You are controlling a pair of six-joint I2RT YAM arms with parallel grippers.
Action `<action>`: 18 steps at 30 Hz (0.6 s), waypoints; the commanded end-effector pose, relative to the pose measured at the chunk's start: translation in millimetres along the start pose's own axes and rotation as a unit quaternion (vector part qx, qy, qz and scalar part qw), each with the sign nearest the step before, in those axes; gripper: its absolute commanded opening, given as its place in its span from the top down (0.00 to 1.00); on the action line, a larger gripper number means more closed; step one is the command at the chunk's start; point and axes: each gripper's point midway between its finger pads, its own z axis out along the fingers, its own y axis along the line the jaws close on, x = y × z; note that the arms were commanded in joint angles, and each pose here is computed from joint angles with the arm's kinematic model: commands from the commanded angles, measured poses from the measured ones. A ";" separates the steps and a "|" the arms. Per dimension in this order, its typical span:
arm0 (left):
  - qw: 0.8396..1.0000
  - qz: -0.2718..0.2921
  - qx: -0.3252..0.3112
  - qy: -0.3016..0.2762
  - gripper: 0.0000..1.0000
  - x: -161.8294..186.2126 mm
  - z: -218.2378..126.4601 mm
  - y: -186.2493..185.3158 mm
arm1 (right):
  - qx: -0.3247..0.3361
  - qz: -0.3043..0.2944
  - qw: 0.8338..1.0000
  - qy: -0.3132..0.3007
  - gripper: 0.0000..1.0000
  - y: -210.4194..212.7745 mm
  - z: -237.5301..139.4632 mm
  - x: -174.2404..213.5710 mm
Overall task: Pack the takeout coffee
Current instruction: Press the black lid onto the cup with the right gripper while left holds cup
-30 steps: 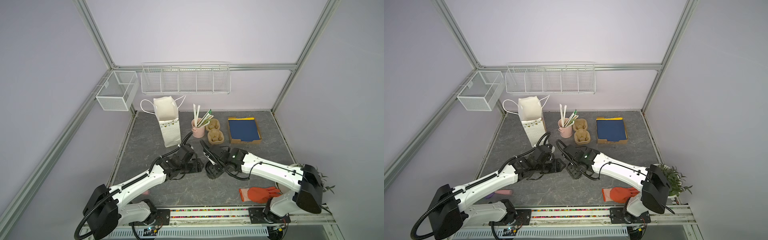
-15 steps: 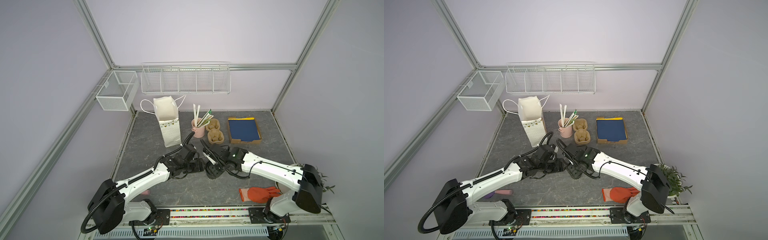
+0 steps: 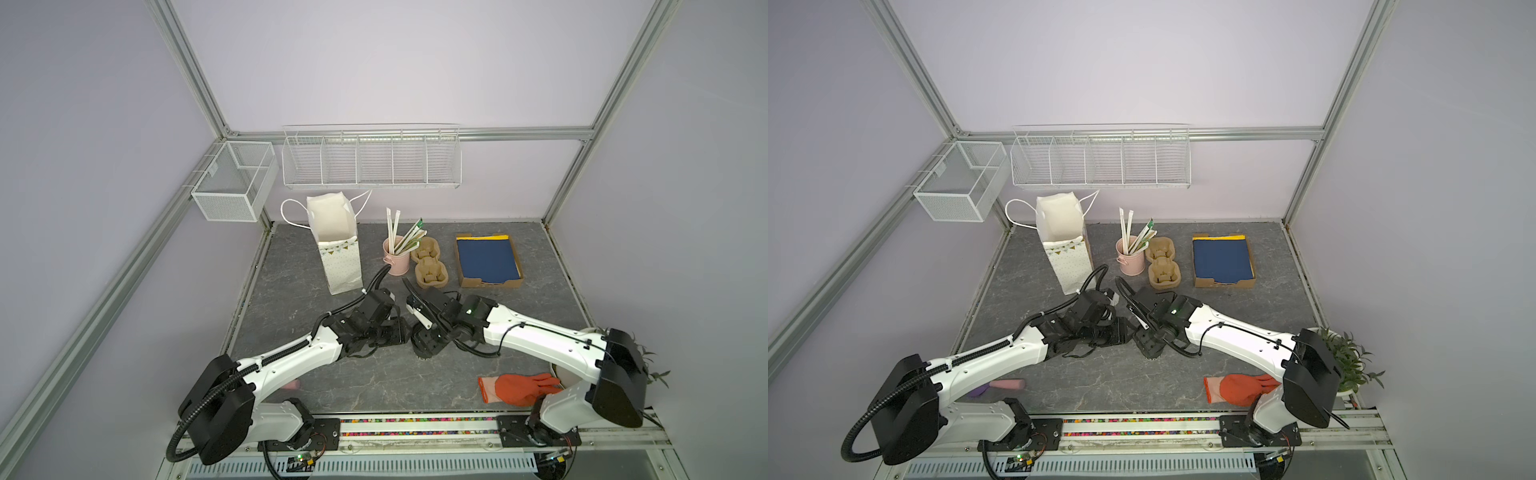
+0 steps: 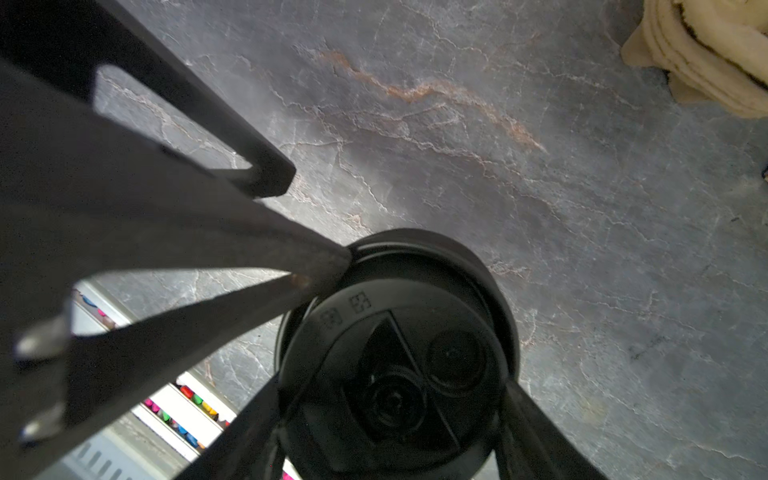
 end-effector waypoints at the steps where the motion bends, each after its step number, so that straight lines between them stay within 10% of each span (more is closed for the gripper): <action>1: 0.993 -0.025 -0.101 0.056 0.50 39.5 22.3 61.5 | -0.063 -0.004 0.980 0.189 0.29 21.4 38.1 95.3; 18: 0.997 0.023 -0.075 -0.023 0.29 -13.3 -50.6 2.3 | -0.058 0.010 0.986 0.157 0.30 16.6 38.1 92.6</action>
